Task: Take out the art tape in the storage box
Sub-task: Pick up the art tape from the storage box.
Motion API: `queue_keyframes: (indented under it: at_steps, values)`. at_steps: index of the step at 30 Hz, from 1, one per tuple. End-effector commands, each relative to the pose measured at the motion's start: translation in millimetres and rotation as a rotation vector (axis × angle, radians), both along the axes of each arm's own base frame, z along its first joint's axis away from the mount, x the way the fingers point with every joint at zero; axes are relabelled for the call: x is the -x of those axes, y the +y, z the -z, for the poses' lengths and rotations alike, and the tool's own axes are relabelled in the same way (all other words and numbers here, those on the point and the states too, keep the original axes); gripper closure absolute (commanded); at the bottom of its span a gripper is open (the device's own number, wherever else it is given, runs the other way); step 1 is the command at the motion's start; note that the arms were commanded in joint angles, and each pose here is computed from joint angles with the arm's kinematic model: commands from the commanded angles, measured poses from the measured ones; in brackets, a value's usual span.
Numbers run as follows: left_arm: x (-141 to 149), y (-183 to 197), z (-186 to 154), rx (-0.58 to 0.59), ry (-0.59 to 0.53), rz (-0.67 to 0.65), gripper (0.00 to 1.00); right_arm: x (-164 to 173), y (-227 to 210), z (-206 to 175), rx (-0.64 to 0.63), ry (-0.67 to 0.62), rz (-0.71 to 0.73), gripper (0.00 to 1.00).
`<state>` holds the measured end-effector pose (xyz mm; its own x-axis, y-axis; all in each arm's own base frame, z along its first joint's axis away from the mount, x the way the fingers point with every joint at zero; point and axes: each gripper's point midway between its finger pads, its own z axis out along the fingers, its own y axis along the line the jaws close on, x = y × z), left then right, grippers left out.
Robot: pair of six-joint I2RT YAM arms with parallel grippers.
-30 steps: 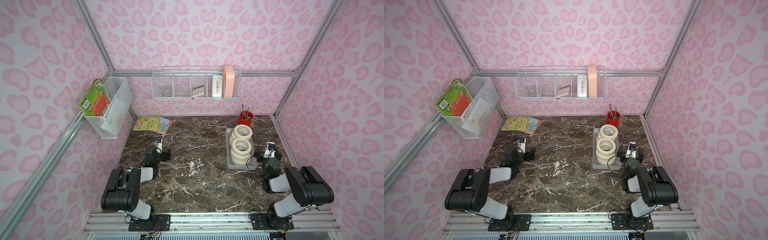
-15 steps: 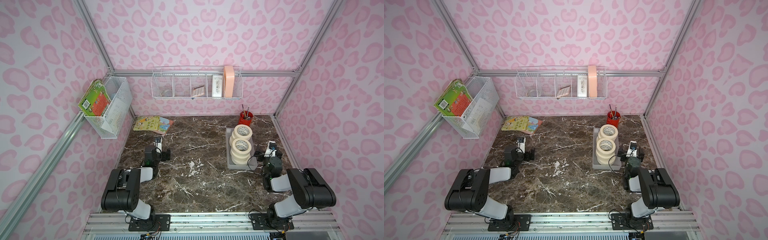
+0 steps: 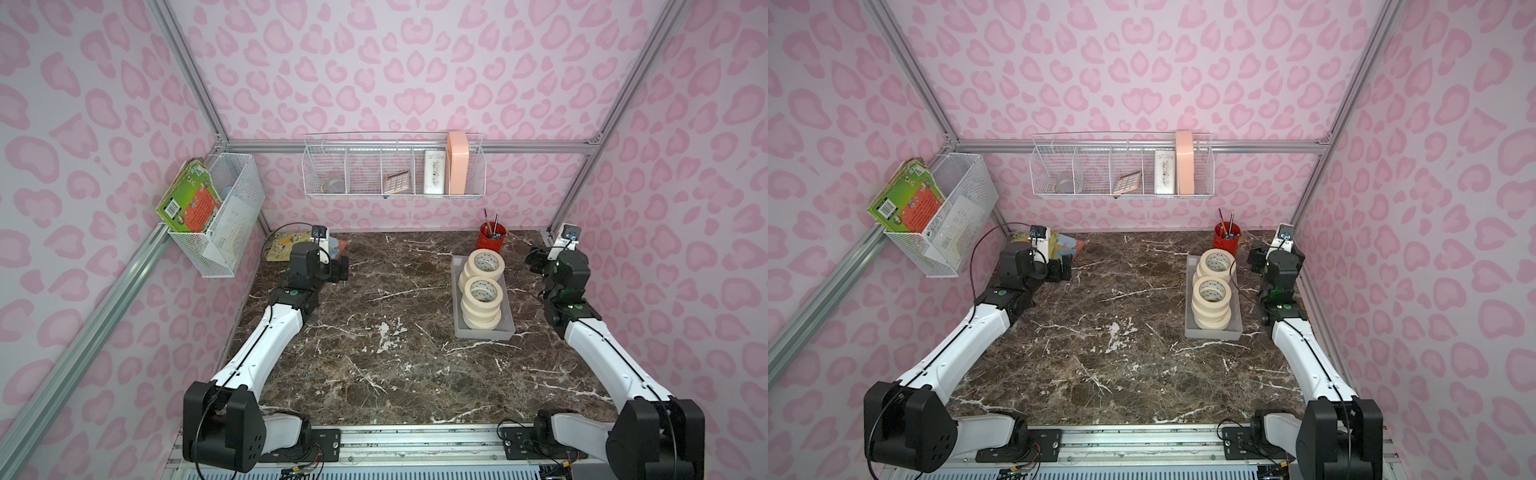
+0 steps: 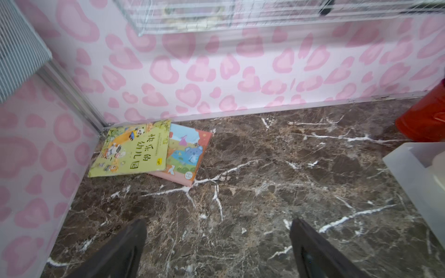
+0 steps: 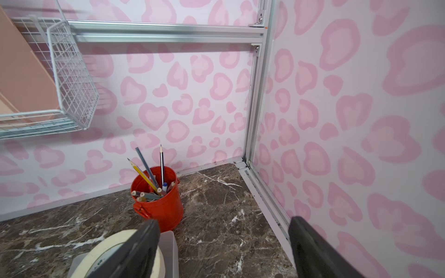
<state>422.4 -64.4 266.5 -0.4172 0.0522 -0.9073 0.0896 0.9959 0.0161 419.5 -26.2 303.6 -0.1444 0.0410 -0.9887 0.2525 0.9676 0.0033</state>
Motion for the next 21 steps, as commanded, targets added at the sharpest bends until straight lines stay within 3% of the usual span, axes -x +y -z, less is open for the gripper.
queue_keyframes:
  at_steps: [1, 7, 21]
  values:
    - [27, 3, 16, -0.028, 0.197, -0.050, 0.03, 3, 21, 47, -0.059, 0.299, -0.093, 0.17]
    - [39, -25, -2, -0.013, 0.198, 0.030, 0.07, -16, 60, 54, -0.078, 0.382, -0.226, 0.29]
    - [54, -49, 17, -0.010, 0.261, 0.089, 0.08, -62, 72, 132, -0.143, 0.568, -0.231, 0.40]
